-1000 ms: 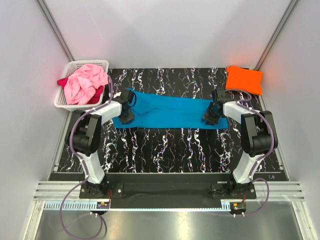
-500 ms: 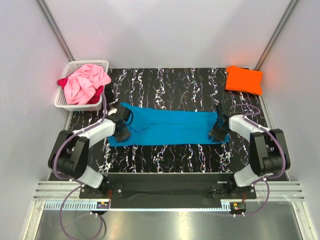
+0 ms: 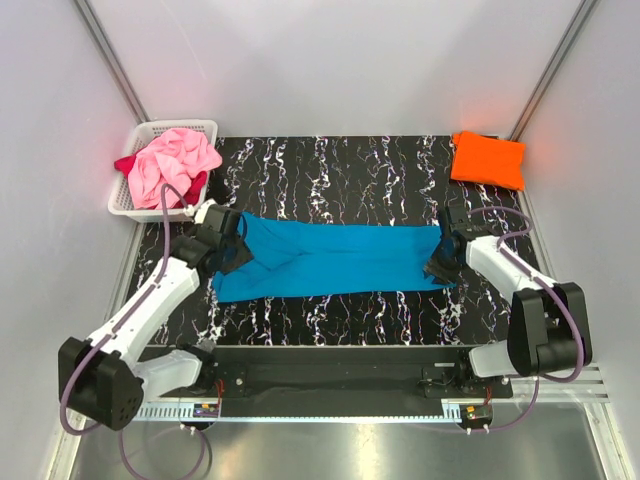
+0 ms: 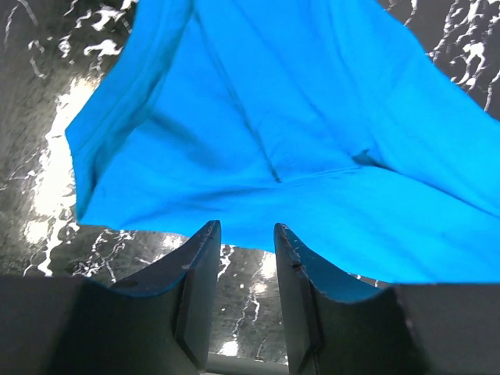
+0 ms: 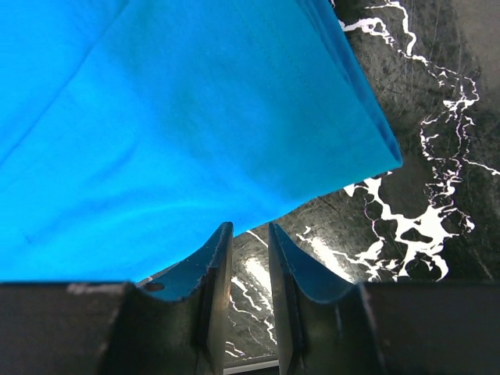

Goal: Fold and stack the t-shirts
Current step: Fold the tshirt

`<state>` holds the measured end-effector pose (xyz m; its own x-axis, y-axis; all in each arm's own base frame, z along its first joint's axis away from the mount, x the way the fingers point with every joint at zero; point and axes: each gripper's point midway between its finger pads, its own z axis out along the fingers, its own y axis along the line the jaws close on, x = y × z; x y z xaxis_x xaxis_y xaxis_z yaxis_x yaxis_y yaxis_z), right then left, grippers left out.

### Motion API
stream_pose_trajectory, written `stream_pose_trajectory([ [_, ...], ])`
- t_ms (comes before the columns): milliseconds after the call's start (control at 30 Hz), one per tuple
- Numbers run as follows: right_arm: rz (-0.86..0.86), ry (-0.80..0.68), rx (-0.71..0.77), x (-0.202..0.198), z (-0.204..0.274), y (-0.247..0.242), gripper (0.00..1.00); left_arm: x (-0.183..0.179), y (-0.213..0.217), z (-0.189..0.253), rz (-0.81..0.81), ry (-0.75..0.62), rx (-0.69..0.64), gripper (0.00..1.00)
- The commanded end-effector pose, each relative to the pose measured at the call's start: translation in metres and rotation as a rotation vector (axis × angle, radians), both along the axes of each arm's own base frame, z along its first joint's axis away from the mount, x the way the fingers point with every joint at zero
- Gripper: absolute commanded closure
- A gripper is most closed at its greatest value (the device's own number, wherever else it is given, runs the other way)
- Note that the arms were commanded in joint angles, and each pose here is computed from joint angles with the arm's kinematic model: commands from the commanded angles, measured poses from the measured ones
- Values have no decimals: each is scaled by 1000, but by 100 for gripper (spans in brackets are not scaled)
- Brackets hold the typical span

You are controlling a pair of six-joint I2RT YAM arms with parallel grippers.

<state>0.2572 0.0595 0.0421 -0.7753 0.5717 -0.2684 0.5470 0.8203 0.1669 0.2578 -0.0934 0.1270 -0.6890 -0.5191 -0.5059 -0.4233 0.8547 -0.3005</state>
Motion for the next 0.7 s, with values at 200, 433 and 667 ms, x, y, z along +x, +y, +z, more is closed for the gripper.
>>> stream_pose_trajectory([
  [200, -2, -79, -14, 8, 26, -1, 68, 27, -38, -21, -101, 72, -77, 66],
  [433, 20, -82, -15, 7, 28, -1, 68, 45, -69, -45, -125, 84, -211, 64],
  [667, 24, -78, -19, 9, 26, -1, 67, 39, -66, -64, -100, 134, -204, 62],
])
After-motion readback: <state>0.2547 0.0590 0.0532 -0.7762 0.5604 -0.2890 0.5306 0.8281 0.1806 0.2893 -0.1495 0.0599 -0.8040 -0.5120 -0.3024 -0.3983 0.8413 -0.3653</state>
